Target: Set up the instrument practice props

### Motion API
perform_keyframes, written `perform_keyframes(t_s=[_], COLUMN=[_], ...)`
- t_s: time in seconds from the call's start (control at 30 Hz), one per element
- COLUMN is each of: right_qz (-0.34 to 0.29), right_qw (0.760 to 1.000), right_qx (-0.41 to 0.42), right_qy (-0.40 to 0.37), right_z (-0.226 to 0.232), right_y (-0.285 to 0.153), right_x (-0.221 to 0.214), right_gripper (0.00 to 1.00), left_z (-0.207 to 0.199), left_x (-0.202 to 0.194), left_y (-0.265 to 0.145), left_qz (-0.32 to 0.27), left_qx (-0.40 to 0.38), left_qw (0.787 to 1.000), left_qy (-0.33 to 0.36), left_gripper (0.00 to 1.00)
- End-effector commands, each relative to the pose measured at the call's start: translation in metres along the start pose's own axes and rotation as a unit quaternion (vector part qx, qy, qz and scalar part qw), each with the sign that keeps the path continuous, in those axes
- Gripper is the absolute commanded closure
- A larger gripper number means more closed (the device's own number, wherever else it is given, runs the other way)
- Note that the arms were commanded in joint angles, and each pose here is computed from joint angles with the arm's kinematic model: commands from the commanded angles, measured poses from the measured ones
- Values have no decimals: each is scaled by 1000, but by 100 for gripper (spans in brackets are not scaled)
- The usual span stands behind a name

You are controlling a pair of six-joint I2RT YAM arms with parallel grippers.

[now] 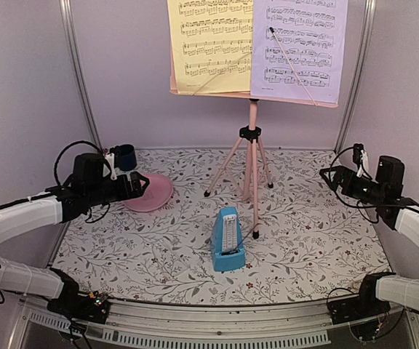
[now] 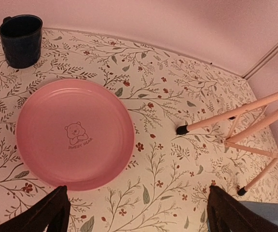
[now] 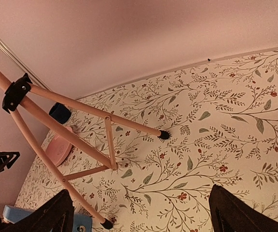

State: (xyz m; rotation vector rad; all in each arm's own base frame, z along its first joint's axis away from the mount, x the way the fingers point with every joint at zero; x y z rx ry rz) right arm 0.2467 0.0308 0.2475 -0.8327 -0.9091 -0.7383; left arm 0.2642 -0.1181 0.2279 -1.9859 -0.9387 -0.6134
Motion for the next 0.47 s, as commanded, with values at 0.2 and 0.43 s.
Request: perform_keyframes(t_s=[0.2, 0.43], right_qz=[-8, -9], right_qw=[1000, 1000], right_qx=[2, 0], right_qy=[-13, -18], right_z=[-1, -1], right_y=[-1, -1], right_x=[-4, -4], right_gripper=[1, 1], left_z=[13, 12], left_x=[-10, -6], left_y=[4, 4], left_qz=[14, 8], left_qx=[6, 15], left_qw=[1000, 999], left_qy=[-24, -31], left_gripper=[1, 1])
Point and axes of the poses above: each gripper's point midway between its finger pads, its own y axis out along the fingers, its own z axis along the line the jaws close on, x = y × z, the point moved 10 cm from there along -y, back along the fingers, and after that the axes turned 10 degrees about -y, right-handed, at the moved point
